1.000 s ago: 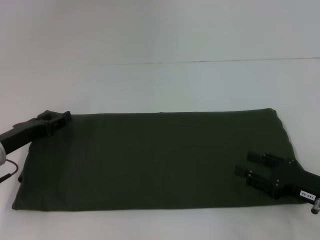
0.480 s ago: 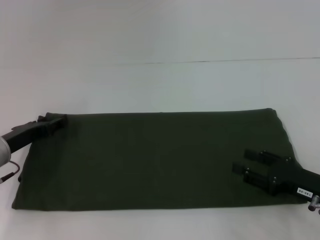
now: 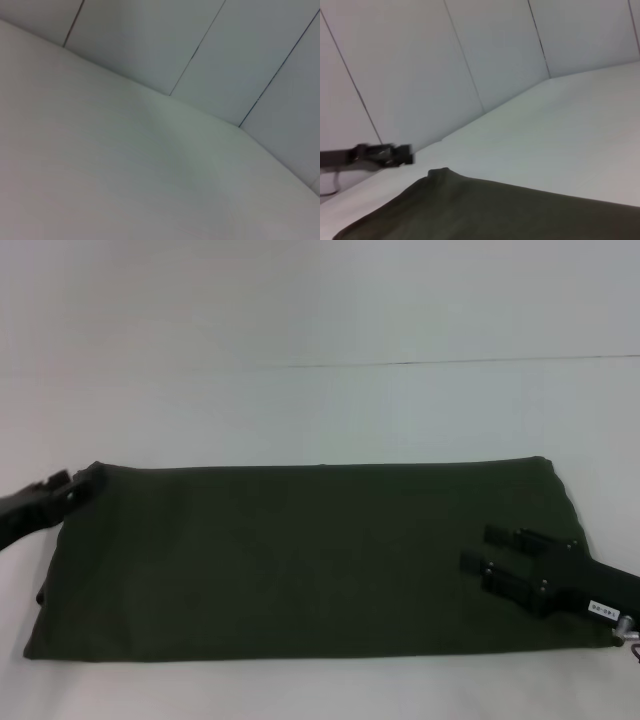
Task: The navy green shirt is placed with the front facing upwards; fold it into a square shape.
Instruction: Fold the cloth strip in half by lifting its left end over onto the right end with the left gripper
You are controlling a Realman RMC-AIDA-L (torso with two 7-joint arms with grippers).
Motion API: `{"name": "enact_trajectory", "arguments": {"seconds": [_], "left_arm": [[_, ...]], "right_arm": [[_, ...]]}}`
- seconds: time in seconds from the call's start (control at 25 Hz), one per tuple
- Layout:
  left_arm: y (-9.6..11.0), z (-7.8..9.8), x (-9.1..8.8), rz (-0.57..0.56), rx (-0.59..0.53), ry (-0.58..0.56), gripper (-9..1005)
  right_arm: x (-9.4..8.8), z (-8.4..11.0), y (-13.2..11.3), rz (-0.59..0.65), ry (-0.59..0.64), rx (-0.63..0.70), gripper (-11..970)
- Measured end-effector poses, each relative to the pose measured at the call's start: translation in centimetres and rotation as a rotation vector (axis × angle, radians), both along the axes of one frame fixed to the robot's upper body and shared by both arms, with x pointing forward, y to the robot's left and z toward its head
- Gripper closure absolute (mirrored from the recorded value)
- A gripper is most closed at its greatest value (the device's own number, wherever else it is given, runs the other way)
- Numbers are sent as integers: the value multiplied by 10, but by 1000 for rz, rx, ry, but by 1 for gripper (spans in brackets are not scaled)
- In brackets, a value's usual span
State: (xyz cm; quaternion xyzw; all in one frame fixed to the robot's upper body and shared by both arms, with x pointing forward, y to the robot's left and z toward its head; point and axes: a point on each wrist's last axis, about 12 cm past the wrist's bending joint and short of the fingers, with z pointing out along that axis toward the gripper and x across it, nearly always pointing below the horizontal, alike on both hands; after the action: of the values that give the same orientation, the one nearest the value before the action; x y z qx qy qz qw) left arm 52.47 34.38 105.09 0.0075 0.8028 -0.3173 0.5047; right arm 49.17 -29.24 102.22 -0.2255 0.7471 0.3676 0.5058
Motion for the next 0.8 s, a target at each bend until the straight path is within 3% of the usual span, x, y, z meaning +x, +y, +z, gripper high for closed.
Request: {"name": "enact_trajectory", "arguments": {"seconds": [0.28, 0.8], "left_arm": [[4, -17, -30, 11, -42, 57, 303], [-9, -34, -44, -70, -42, 150, 302]], "right_arm": [[9, 2, 5, 4, -6, -18, 315], [19, 3, 8, 0, -9, -42, 315]]}}
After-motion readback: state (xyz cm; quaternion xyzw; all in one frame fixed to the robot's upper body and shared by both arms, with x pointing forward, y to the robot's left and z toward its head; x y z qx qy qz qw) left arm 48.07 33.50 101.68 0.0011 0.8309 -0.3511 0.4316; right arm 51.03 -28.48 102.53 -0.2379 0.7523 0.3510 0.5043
